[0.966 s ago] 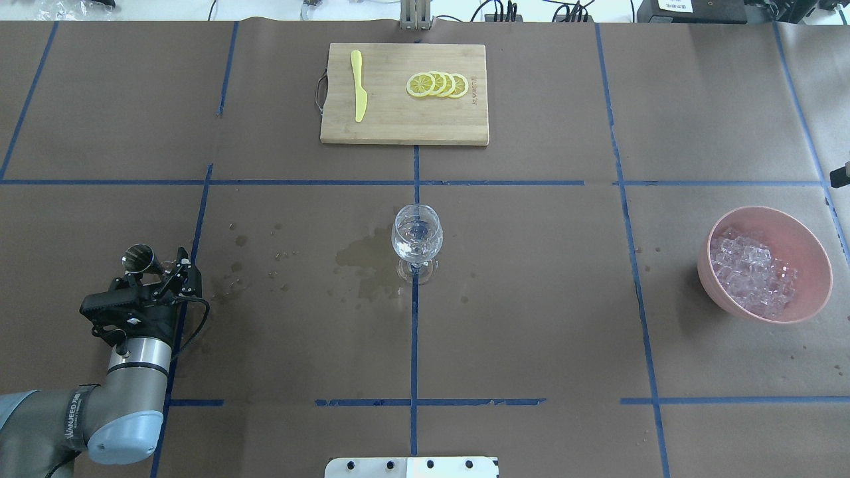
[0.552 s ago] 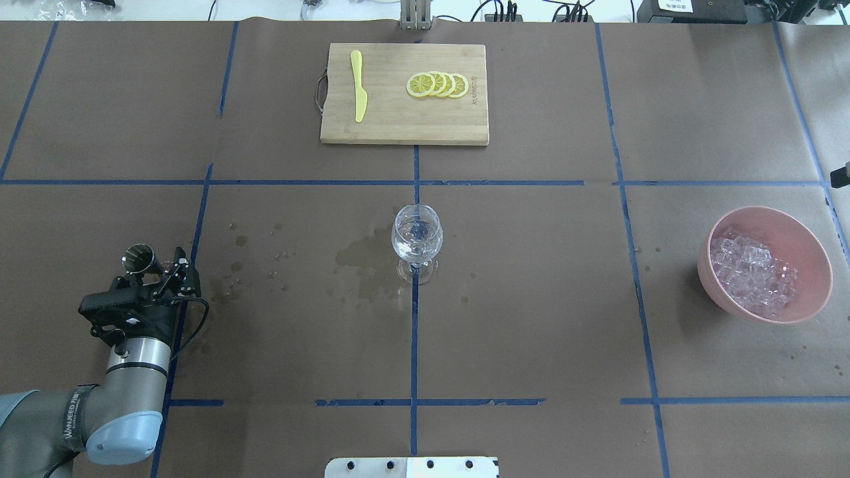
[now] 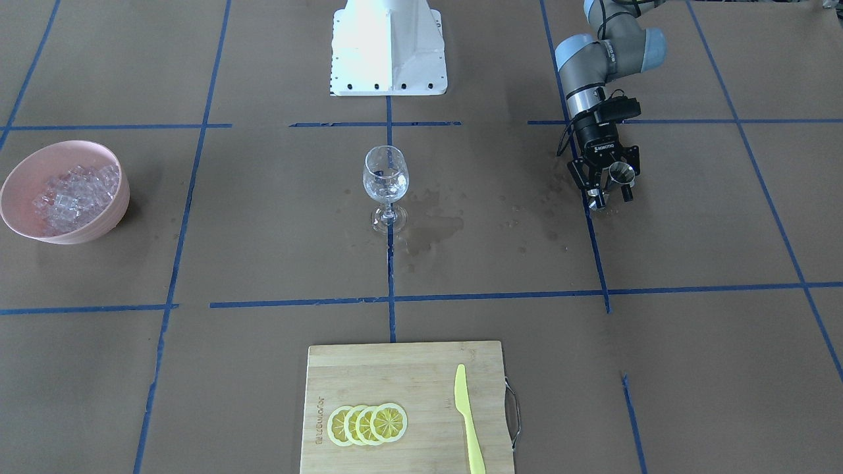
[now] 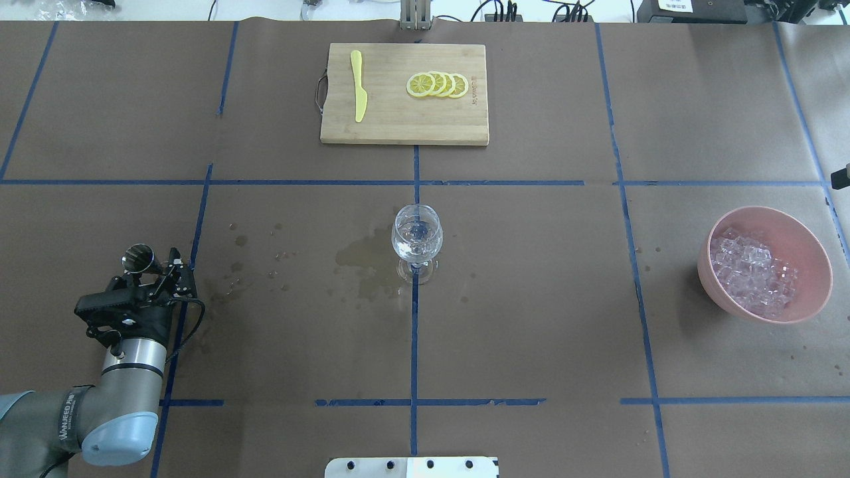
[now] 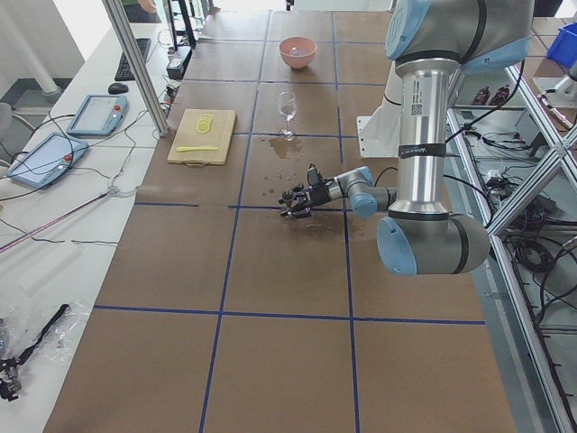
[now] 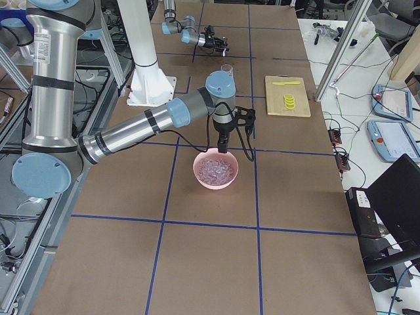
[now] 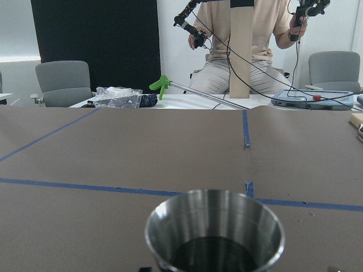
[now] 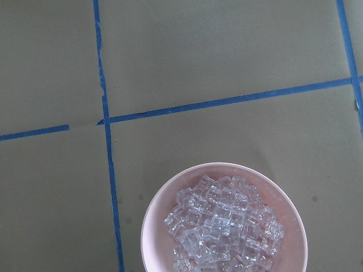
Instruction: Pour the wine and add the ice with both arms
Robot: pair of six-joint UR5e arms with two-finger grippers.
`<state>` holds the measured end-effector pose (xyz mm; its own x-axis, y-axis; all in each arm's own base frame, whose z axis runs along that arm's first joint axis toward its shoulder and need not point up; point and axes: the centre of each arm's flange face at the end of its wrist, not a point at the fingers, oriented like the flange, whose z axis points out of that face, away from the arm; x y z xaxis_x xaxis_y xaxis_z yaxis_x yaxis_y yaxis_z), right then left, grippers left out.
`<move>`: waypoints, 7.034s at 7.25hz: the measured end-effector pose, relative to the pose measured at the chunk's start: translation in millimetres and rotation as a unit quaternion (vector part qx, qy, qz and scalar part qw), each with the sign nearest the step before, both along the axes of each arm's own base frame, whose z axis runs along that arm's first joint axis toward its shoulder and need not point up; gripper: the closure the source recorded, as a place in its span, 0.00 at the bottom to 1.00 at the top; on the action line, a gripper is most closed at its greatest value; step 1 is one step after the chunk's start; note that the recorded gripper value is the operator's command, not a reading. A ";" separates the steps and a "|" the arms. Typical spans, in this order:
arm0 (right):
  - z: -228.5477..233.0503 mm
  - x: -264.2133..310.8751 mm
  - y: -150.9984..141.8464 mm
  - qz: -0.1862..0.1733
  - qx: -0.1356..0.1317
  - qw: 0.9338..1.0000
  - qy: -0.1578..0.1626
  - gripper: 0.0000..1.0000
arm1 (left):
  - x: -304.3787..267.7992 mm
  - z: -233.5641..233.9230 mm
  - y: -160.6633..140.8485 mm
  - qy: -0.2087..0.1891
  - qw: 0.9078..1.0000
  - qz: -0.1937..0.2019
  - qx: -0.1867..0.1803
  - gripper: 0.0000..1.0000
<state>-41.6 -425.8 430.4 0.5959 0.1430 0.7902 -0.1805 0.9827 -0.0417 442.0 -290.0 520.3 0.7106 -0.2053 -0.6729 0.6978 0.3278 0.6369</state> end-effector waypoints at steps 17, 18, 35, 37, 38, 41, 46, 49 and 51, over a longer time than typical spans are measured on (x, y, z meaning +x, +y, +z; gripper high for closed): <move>23.6 -48.6 14.1 -0.019 0.026 0.999 0.030 0.00 | -91.4 -234.1 -53.3 0.035 0.991 0.021 0.131 1.00; 26.5 -54.1 13.8 -0.020 0.025 0.999 0.038 0.00 | -82.9 -242.6 -57.3 0.023 0.990 0.026 0.140 1.00; 97.4 -133.3 6.9 -0.069 0.049 0.992 0.092 0.00 | 69.8 -331.1 -11.8 -0.096 0.962 0.167 0.191 1.00; 96.6 -133.2 7.1 -0.069 0.049 0.992 0.091 0.00 | 81.6 -337.5 -8.6 -0.152 0.950 0.182 0.204 1.00; 96.5 -133.2 7.1 -0.069 0.050 0.992 0.091 0.00 | 83.2 -338.2 -7.5 -0.183 0.941 0.189 0.211 1.00; 94.5 -133.4 6.9 -0.068 0.051 0.992 0.090 0.00 | 88.3 -341.0 -6.8 -0.284 0.910 0.211 0.216 1.00; 90.5 -133.2 7.3 -0.068 0.053 0.992 0.088 0.00 | 93.2 -346.6 -15.7 -0.398 0.864 0.228 0.208 1.00; 88.8 -133.1 7.5 -0.067 0.055 0.992 0.087 0.00 | 95.6 -348.1 -24.6 -0.461 0.832 0.238 0.196 1.00; 88.7 -133.1 7.5 -0.067 0.055 0.992 0.087 0.00 | 97.1 -351.6 -28.2 -0.493 0.813 0.244 0.191 1.00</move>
